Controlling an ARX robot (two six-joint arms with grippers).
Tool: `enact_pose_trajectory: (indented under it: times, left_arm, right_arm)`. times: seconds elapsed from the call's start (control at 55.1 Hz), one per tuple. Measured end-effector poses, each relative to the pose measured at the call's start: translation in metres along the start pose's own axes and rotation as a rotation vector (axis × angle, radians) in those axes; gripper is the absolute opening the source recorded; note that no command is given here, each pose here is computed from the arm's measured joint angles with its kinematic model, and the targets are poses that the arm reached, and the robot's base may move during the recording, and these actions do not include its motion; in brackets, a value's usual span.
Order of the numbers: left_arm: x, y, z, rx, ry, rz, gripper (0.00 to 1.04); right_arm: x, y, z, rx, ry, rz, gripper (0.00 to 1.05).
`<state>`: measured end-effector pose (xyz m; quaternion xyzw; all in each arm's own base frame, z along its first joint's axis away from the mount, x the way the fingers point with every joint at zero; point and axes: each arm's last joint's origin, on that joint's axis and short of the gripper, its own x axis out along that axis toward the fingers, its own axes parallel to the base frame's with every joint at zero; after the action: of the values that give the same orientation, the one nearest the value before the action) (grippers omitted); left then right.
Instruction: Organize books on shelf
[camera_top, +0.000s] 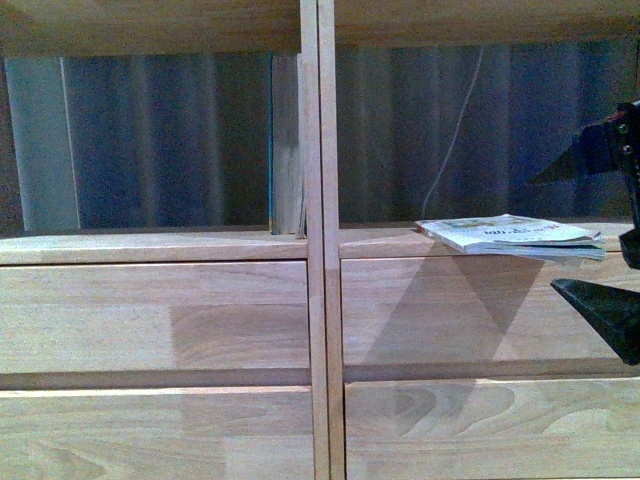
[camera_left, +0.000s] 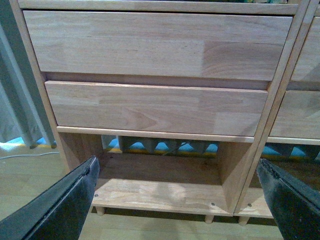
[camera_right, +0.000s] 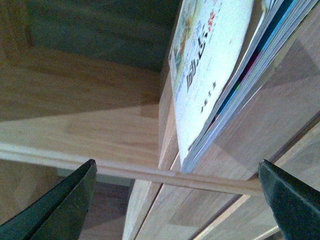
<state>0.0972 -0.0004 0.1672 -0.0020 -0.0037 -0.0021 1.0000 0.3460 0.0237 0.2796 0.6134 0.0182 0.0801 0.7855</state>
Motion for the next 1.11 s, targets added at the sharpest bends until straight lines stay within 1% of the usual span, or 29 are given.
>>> enact_pose_trajectory:
  times: [0.145,0.309,0.654,0.999,1.035,1.108]
  left_arm:
    - [0.000,0.000,0.000,0.000,0.000,0.000,0.97]
    - [0.000,0.000,0.000,0.000,0.000,0.000,0.97]
    - [0.000,0.000,0.000,0.000,0.000,0.000,0.97]
    - [0.000,0.000,0.000,0.000,0.000,0.000,0.97]
    - [0.000,0.000,0.000,0.000,0.000,0.000,0.97]
    - [0.000,0.000,0.000,0.000,0.000,0.000,0.97]
  right_arm:
    - [0.016,-0.004,0.001,0.050,-0.020,-0.039,0.98]
    - [0.030,-0.001,0.002,0.072,-0.048,-0.044,0.98]
    - [0.052,-0.001,0.010,0.089,-0.090,-0.060,0.98]
    - [0.061,0.009,0.022,0.086,-0.133,-0.046,0.98]
    - [0.062,0.009,0.022,0.086,-0.133,-0.045,0.96]
    - [0.062,0.008,0.023,0.077,-0.133,-0.052,0.85]
